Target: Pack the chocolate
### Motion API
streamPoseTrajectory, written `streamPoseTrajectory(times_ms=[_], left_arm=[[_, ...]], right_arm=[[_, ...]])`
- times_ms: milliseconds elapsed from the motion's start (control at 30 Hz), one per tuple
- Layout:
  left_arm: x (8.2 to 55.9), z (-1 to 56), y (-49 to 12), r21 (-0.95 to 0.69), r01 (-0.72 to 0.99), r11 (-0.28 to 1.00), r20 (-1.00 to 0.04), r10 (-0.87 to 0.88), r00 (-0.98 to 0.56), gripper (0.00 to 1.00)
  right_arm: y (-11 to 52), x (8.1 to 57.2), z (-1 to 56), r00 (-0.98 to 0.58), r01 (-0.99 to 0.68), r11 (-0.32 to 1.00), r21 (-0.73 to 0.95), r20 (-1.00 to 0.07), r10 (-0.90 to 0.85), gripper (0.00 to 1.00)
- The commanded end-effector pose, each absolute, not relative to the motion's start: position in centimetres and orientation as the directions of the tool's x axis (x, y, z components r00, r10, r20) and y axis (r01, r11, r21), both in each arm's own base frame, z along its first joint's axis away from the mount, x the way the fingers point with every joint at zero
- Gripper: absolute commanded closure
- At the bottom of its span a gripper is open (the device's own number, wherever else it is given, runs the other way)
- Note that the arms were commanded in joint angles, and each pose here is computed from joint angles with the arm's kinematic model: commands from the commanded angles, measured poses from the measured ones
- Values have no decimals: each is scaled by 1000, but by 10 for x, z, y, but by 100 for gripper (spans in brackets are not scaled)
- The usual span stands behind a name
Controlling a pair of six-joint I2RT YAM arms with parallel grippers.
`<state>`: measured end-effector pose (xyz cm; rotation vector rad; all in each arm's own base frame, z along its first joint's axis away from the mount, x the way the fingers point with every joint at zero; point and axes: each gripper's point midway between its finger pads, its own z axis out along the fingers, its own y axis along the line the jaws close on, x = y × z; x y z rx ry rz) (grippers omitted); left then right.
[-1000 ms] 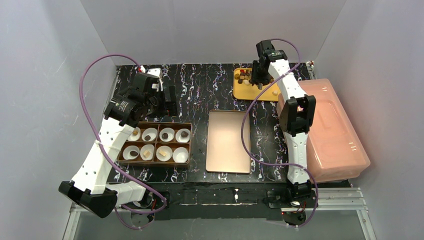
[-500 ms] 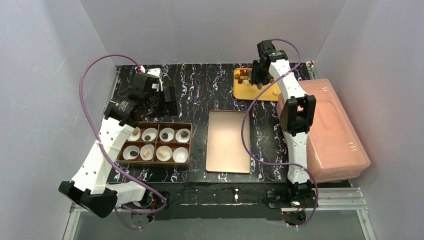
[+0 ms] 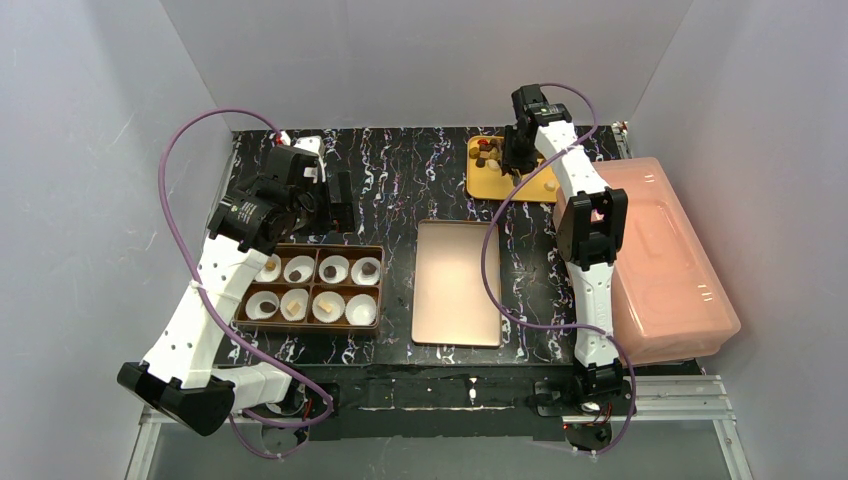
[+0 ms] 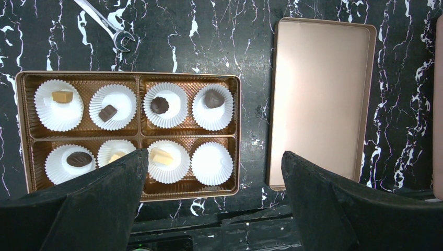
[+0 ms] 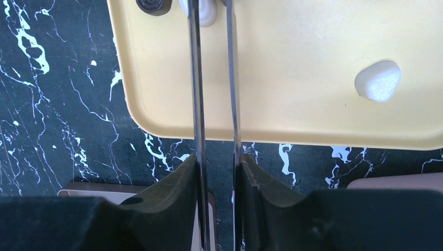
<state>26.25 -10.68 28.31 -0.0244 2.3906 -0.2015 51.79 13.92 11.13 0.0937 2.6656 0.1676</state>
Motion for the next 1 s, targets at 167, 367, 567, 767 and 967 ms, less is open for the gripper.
streamPoseTrajectory(times_ms=[167, 367, 567, 767, 967], left_arm=[[259, 293, -104, -162, 31, 986, -687, -90, -721, 1], [258, 292, -105, -168, 32, 985, -689, -94, -719, 1], [258, 287, -105, -170, 31, 985, -689, -97, -718, 0], [257, 283, -103, -168, 27, 985, -690, -98, -717, 1], [256, 277, -102, -163, 22, 986, -691, -98, -717, 0]], right_arm=[[142, 517, 157, -845, 30, 981, 193, -519, 128, 69], [136, 501, 182, -832, 56, 978, 201, -533, 157, 71], [130, 483, 198, -831, 77, 977, 199, -529, 173, 72], [125, 468, 212, -820, 86, 977, 197, -543, 182, 73], [128, 456, 222, -828, 91, 969, 231, -523, 203, 73]])
